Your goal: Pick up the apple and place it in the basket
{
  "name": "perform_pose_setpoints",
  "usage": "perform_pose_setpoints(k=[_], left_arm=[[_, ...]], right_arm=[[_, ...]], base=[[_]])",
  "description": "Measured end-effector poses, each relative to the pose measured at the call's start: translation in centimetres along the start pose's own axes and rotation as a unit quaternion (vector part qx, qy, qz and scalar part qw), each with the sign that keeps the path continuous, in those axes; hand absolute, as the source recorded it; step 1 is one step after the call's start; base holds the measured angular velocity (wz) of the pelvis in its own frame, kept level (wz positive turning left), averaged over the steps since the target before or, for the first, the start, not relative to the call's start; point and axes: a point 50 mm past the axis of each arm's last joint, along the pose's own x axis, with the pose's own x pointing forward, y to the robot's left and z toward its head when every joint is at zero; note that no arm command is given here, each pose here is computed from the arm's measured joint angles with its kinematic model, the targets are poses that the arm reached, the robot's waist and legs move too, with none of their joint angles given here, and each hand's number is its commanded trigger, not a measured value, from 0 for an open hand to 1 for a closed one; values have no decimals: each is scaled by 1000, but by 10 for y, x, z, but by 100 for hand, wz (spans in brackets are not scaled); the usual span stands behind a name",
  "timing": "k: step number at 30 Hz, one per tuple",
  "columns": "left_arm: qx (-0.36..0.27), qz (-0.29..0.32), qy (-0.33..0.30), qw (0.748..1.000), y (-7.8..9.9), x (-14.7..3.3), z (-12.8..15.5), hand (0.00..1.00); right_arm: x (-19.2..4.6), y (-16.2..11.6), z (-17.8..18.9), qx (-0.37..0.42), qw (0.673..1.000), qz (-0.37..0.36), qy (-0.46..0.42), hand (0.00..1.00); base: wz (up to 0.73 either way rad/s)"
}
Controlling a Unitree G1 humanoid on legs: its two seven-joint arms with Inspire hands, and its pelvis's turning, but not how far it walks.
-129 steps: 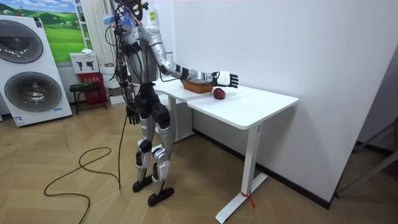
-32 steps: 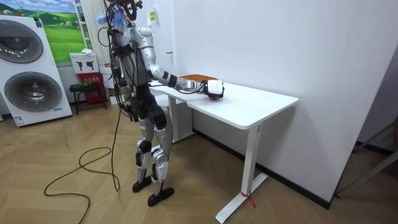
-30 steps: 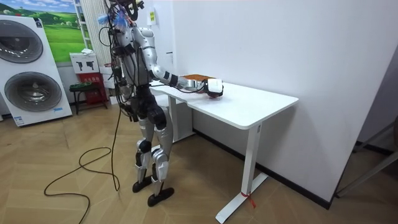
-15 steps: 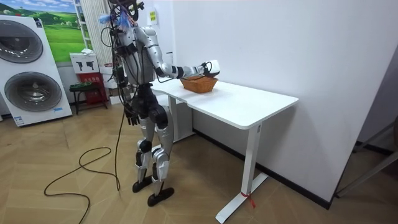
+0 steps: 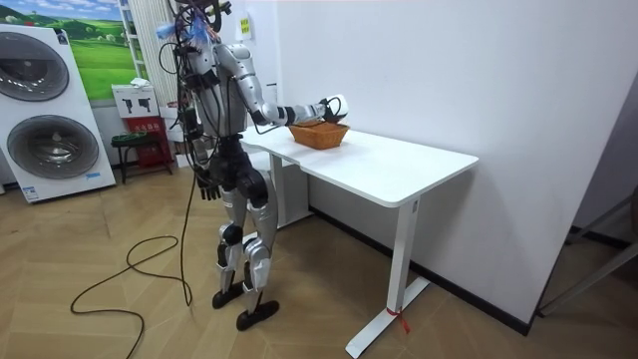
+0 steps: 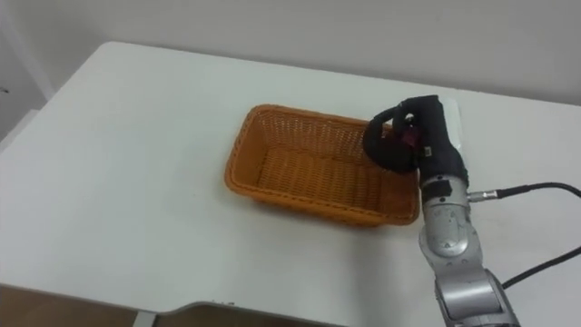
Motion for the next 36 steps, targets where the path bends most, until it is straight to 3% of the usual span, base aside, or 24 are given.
perform_pose_setpoints(k=[18, 36], left_arm=[[17, -7, -14, 1000, -2, 1, 11, 0], [27, -3, -14, 1000, -2, 0, 7, 0]], right_arm=[[0, 22, 12, -3, 997, 72, -25, 0], [1, 15, 11, 18, 999, 47, -20, 0]], base=[[5], [1]])
